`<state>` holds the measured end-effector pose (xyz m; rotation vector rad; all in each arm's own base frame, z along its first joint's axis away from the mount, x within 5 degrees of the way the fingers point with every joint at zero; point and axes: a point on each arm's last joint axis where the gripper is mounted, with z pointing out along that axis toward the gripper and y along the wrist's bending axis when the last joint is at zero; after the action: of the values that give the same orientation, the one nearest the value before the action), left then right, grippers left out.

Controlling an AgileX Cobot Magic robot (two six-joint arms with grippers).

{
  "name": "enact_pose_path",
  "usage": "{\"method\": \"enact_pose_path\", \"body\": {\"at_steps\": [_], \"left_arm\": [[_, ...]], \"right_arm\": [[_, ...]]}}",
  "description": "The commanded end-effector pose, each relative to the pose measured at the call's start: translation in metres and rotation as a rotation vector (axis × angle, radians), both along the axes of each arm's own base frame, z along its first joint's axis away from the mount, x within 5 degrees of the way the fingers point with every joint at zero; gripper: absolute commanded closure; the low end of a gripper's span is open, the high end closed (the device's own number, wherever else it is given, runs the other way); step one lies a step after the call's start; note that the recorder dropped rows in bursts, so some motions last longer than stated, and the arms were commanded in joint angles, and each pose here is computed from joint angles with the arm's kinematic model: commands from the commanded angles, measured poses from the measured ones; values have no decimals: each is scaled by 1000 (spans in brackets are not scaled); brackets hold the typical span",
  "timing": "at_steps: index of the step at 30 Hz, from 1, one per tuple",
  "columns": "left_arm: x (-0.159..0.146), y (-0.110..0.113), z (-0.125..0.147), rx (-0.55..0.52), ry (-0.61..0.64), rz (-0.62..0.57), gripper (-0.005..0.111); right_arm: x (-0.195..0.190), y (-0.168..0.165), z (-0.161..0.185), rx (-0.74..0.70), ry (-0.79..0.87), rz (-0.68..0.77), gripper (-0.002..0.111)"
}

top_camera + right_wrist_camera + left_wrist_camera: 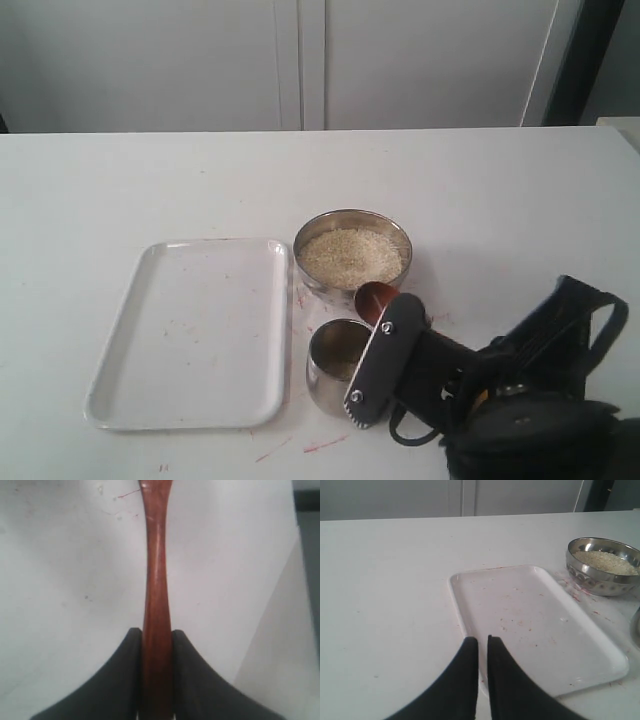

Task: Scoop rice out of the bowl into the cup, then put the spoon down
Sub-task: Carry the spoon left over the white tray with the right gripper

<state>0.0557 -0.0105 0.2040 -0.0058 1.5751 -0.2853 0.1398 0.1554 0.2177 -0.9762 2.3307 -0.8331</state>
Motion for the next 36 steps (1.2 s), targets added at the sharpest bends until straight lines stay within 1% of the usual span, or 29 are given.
{"method": "enact_pose_path", "body": {"at_steps": [1,3,5,7,9,11,14,16,21,24,28,32,36], "left_arm": [[0,0,2,-11,-7,-7,92],[0,0,2,-11,-7,-7,92],[0,0,2,-11,-7,-7,92],[0,0,2,-11,-7,-7,92],[0,0,2,-11,-7,-7,92],[0,0,2,-11,-7,-7,92],[0,0,2,-11,-7,-7,92],[0,0,2,-11,-7,-7,92],[0,0,2,-11,-7,-7,92],[0,0,2,-11,-7,-7,92],[0,0,2,-11,-7,-7,92],[0,0,2,-11,-7,-7,92],[0,0,2,-11,-7,-7,92]], "right_arm": [[-9,-1,12,255,-20,-242,108],[-14,-5,17,382,-36,-369,108],[-20,-8,22,476,-28,-462,108],[-25,-5,26,600,37,-472,108],[-30,-1,28,694,89,-474,108],[-30,2,30,750,104,-470,108],[-29,7,37,796,103,-459,108],[-25,11,47,832,90,-452,108],[-6,22,90,961,30,-442,108],[11,31,113,999,38,-431,108],[36,54,119,992,50,-433,108],[59,85,108,951,77,-439,108],[83,123,84,932,104,-438,108]]}}
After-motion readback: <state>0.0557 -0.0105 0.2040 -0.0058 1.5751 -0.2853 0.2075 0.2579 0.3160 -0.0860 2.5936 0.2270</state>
